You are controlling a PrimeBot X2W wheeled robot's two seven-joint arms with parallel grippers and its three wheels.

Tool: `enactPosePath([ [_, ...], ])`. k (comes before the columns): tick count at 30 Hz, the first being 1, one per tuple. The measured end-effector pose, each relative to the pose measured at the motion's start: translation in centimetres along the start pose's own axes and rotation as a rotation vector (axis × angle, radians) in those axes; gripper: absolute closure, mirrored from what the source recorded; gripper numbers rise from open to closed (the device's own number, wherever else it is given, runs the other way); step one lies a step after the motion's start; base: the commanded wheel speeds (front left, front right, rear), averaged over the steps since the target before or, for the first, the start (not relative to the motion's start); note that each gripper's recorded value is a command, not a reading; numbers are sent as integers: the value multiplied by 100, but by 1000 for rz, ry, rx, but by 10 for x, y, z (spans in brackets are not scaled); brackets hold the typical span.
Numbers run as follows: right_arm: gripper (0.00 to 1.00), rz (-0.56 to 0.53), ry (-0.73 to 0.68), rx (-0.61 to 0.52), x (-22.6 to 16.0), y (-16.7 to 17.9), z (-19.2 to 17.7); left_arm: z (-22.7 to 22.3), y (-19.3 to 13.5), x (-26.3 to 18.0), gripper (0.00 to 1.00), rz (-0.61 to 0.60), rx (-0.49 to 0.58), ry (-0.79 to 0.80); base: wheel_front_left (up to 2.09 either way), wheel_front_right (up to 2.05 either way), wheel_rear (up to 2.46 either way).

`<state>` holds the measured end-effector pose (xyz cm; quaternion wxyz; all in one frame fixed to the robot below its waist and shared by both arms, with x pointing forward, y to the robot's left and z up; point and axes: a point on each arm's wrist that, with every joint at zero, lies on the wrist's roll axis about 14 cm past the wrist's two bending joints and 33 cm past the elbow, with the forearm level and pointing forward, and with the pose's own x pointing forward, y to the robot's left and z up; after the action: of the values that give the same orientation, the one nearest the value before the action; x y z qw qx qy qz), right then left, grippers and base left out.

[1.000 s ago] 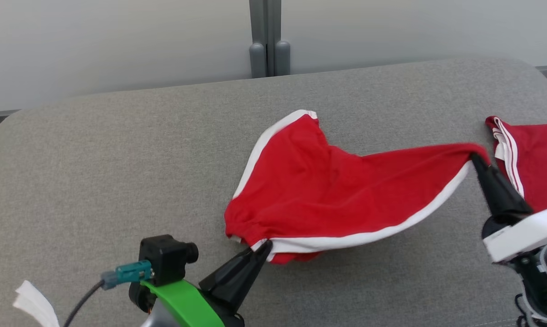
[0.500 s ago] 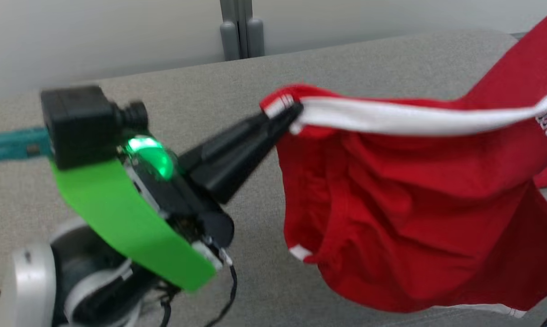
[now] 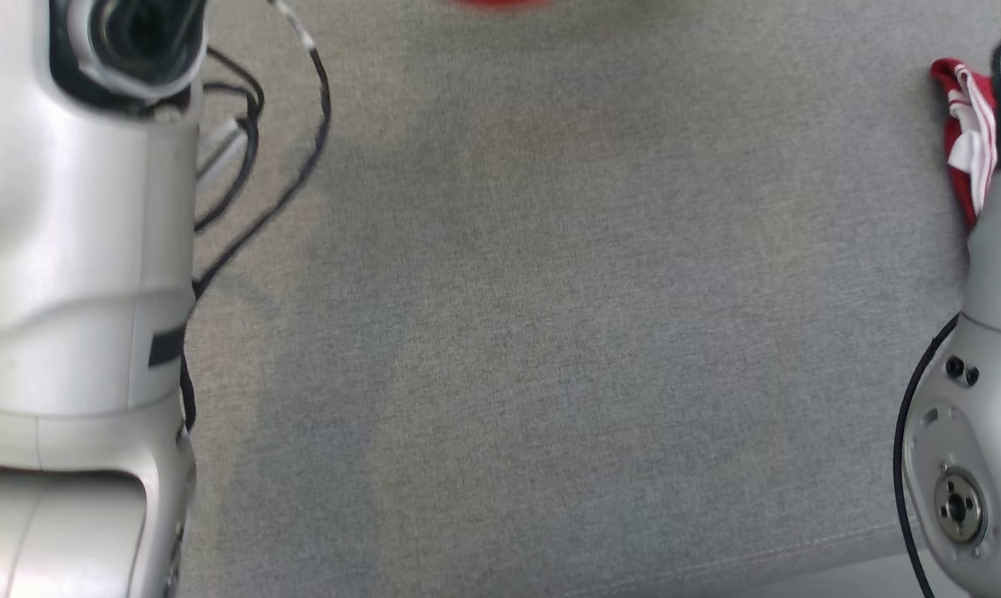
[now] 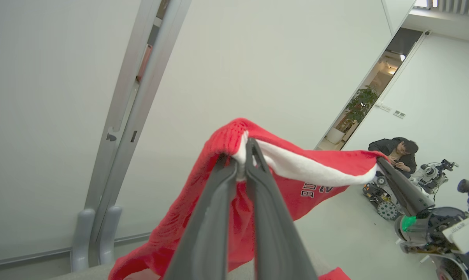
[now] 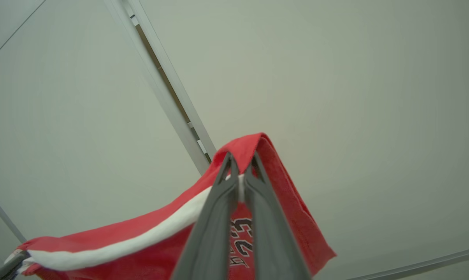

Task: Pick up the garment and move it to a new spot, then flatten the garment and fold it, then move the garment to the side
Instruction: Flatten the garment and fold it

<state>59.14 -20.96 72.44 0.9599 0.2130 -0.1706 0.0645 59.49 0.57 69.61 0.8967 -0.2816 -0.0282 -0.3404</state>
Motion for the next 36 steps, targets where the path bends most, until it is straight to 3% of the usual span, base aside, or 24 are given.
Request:
enactPosePath([
  [3,100,-10,5,29,16,-7,-27,-4,23,17,100,37,90,-41,0,0,0],
  [6,100,-30,66,48,17,-19,-74,-30,53,22,100,87,105,-43,0,0,0],
  [10,100,-103,203,76,-21,-49,-156,-108,87,0,100,129,106,82,0,0,0],
  [13,100,-146,277,86,-62,-65,-191,-170,91,-39,100,129,77,203,0,0,0],
  [20,100,-176,390,-25,-154,-95,-195,-225,78,-130,100,148,12,306,0,0,0],
  [26,100,-206,508,-60,-236,-91,-192,-258,49,-212,100,245,-87,385,0,0,0],
  [33,100,-321,577,16,-330,-77,-162,-267,-10,-289,100,390,-255,398,0,0,0],
  [36,100,-330,566,36,-348,-68,-143,-255,-35,-297,100,398,-297,360,0,0,0],
])
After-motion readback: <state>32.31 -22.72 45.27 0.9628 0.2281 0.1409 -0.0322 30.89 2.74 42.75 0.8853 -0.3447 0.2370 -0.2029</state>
